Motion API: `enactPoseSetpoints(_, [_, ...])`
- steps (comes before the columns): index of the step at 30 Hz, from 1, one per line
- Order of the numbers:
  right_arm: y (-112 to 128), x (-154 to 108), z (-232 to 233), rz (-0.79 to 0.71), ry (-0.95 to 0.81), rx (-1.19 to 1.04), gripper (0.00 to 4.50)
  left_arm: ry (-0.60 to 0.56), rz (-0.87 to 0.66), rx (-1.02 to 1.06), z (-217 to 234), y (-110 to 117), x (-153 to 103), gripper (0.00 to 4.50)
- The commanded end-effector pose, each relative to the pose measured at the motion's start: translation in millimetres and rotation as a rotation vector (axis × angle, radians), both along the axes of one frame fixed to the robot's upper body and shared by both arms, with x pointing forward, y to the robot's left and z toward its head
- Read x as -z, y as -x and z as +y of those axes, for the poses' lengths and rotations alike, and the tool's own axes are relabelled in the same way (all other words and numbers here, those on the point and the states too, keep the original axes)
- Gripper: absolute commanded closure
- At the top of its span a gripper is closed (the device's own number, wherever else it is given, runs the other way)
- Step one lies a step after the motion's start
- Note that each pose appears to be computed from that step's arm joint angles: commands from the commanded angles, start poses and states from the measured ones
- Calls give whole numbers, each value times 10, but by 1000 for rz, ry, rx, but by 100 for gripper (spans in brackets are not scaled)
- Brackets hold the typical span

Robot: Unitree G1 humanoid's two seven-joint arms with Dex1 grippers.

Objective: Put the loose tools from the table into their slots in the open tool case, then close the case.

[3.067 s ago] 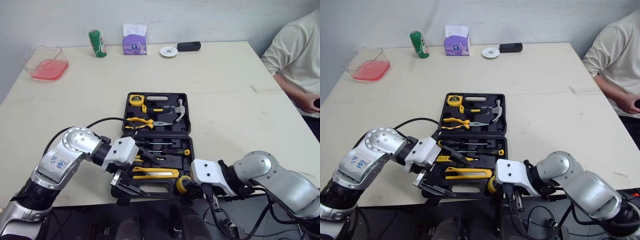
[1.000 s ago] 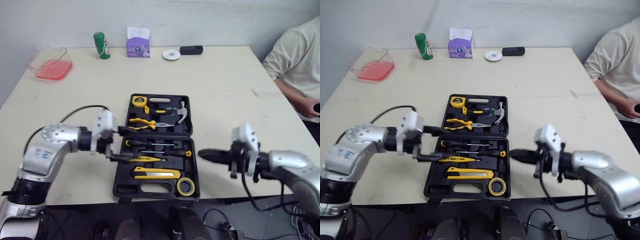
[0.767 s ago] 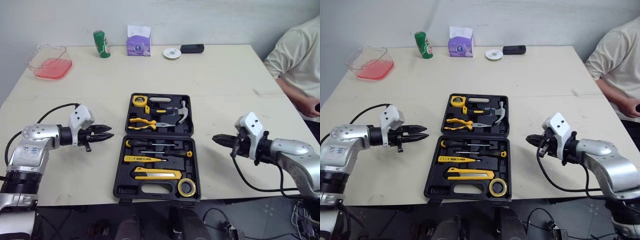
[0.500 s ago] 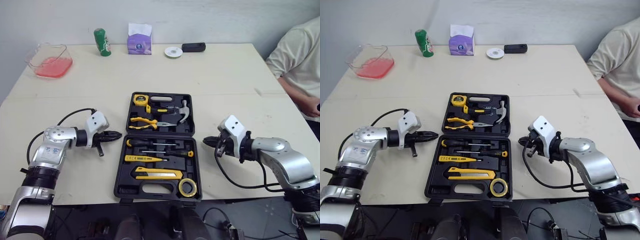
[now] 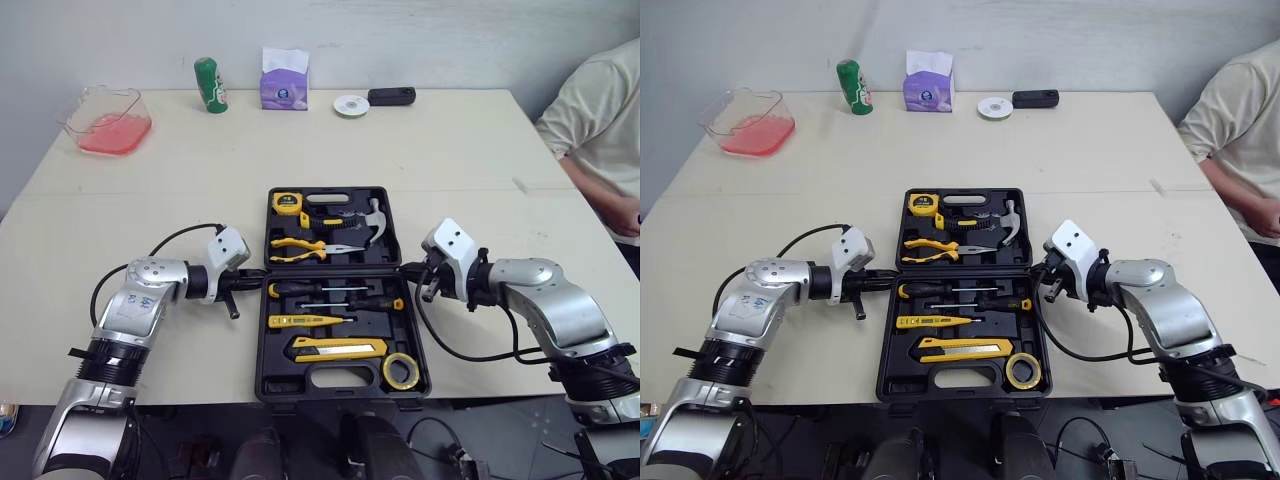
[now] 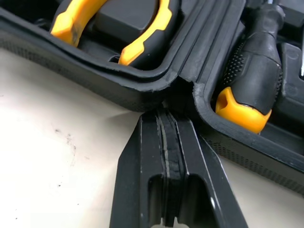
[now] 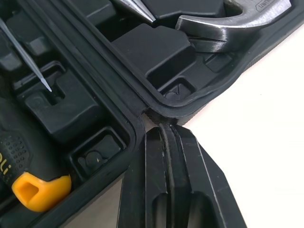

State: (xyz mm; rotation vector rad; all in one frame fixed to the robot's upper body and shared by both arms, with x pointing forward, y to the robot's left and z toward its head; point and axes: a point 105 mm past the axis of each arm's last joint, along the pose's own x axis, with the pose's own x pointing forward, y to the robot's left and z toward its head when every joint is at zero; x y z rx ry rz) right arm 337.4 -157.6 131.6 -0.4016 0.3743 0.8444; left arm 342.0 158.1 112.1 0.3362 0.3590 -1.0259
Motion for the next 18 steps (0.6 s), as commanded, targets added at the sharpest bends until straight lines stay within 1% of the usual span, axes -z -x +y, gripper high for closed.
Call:
enactPoseSetpoints(1, [25,-82,15,-32,13,-46,450,17,-41,54,-134,41,-104,443])
enactPoseSetpoints(3, [16,-96,-37,-39,31,-40,450,10,-38,44,-85,56,-99,443])
enactPoseSetpoints(5, [8,-127,-189,-60,94,-18,450,-1,-24,3,75,78,-102,443])
enactPoseSetpoints(6, [-24,-164,-287,-63,108,31,450,-5,-7,-24,178,96,-112,443])
enactPoseSetpoints(7, [-75,-241,-367,-84,107,82,450,5,12,-49,267,114,-153,416])
enactPoseSetpoints(9, [-112,-343,-423,-87,68,128,381,29,37,-69,334,143,-232,355])
enactPoseSetpoints(10, [-91,-396,-400,-62,28,119,349,48,58,-98,365,128,-294,312])
enactPoseSetpoints(12, [-72,-507,-336,-9,-67,116,254,99,102,-180,414,49,-418,217])
enactPoseSetpoints(15, [-106,-625,-245,83,-203,154,93,150,147,-250,378,-65,-563,70])
enactPoseSetpoints(16, [-118,-635,-197,126,-229,165,40,175,186,-300,358,-128,-592,22])
enactPoseSetpoints(17, [-132,-636,-150,165,-248,179,3,192,224,-343,337,-179,-606,0])
enactPoseSetpoints(18, [-150,-633,-108,194,-258,193,3,205,250,-367,306,-213,-620,0])
